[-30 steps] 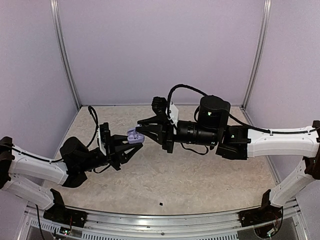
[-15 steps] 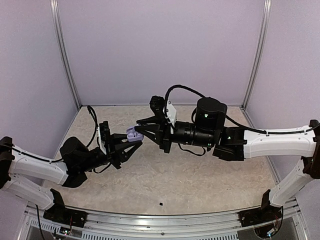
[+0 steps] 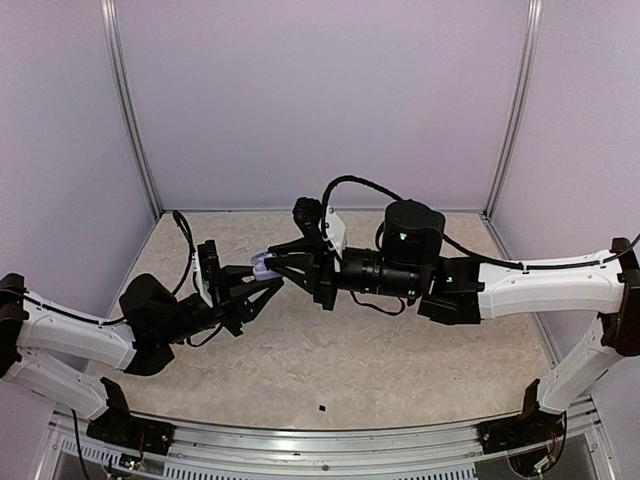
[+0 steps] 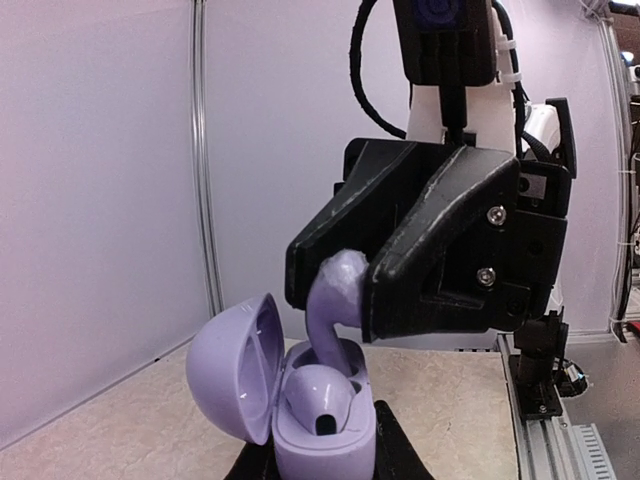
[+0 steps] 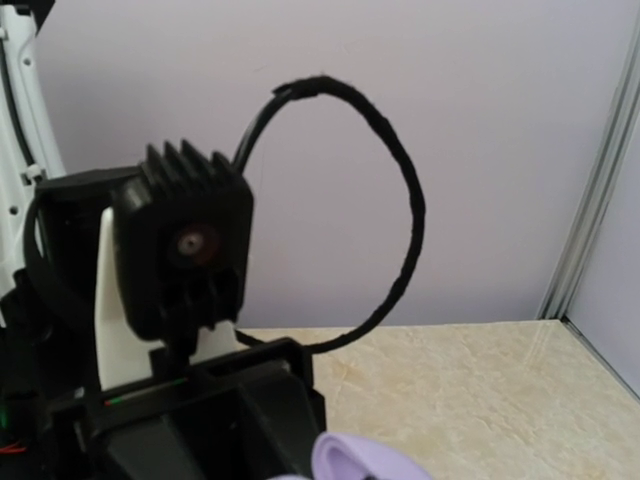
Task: Insert the wireless bluetooth earbuds into the charging case
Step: Insert the right earbud into the right side groove of the charging case.
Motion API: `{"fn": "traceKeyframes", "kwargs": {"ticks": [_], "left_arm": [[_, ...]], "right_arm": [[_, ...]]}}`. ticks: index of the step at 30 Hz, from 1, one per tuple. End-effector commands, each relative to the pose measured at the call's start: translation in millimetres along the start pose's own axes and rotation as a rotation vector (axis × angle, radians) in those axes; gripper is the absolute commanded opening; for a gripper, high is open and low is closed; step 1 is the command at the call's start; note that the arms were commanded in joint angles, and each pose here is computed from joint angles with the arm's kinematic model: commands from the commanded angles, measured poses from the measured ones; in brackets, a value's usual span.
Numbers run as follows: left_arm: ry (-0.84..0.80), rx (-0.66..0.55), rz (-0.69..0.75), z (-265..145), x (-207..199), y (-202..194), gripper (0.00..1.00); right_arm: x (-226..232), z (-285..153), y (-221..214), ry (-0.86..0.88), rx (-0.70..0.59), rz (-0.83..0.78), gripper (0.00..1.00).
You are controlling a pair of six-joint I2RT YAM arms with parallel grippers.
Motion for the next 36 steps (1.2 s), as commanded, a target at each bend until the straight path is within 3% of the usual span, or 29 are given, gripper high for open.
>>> {"fn": "traceKeyframes", "kwargs": {"ticks": [1,23,36], "left_arm": [[0.013,-0.049,0.026,0,1,10,0.03],[0.017,-0.05,0.025,-2,4,11,0.03],[0.001,-0.049,0.023,-2,3,11,0.03]], "right_arm": [[6,3,-5,0.024,-0.004,0.022,0.09],[7,-2,-14,0.016,0.054,0.022,0.17],[5,-6,-10,-0.013,0.054,0.004,0.31]]}}
Point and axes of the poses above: each gripper's point midway between its finger pads, its own z axis out along the fingers, its own x axis along the line the jaws close on, y = z × x, the point moved 10 cm from there along -z, back along the fingers, and after that the axes turned 2 degrees about z, right-handed, at the moved point
